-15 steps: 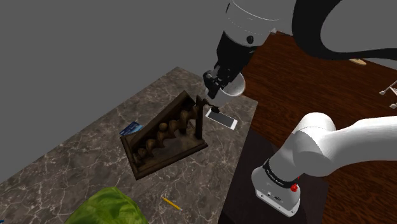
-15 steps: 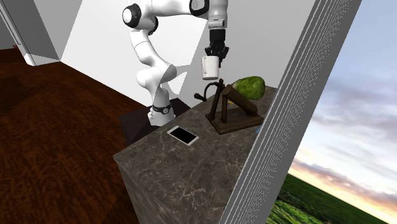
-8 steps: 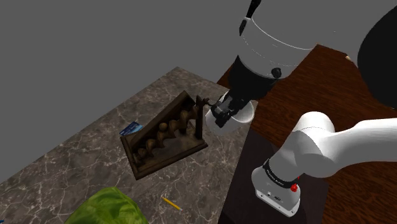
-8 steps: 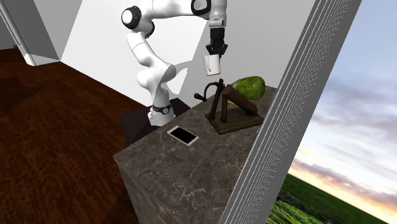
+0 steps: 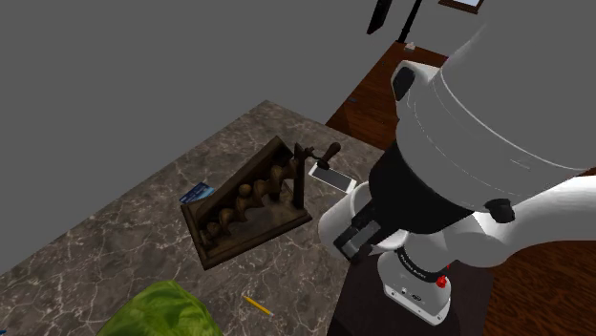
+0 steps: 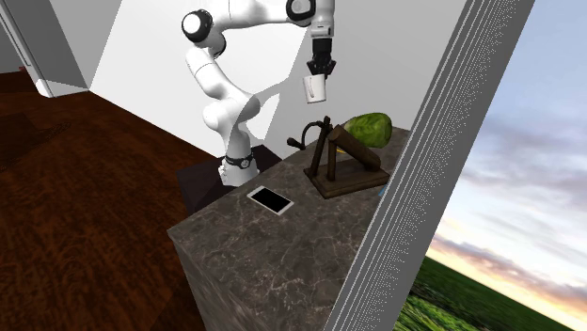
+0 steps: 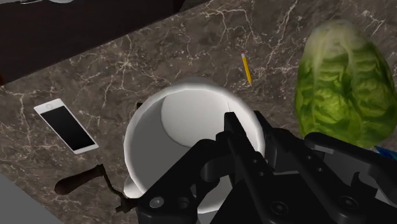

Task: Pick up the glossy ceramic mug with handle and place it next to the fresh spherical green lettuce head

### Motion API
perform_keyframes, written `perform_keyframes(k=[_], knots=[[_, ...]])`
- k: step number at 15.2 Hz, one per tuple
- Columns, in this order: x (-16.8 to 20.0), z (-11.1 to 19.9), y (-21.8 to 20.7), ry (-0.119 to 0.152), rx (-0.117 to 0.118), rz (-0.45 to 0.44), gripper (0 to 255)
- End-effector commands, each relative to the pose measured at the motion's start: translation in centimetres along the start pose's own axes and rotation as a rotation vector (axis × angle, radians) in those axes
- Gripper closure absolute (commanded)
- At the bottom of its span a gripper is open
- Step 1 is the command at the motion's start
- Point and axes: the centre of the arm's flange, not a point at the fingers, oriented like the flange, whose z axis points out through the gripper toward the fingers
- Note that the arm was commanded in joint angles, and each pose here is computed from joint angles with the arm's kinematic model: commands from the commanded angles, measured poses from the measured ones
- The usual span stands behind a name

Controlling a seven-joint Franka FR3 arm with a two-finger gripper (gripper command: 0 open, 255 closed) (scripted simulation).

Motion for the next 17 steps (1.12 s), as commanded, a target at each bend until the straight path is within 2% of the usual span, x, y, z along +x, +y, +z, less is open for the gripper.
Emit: perform_keyframes(k=[1,17], knots=[[-1.9,-0.5,-1.8,-0.001,0.0,0.001,255],[-3.2,7.8,-2.4,-0.001,0.0,0.001,255]])
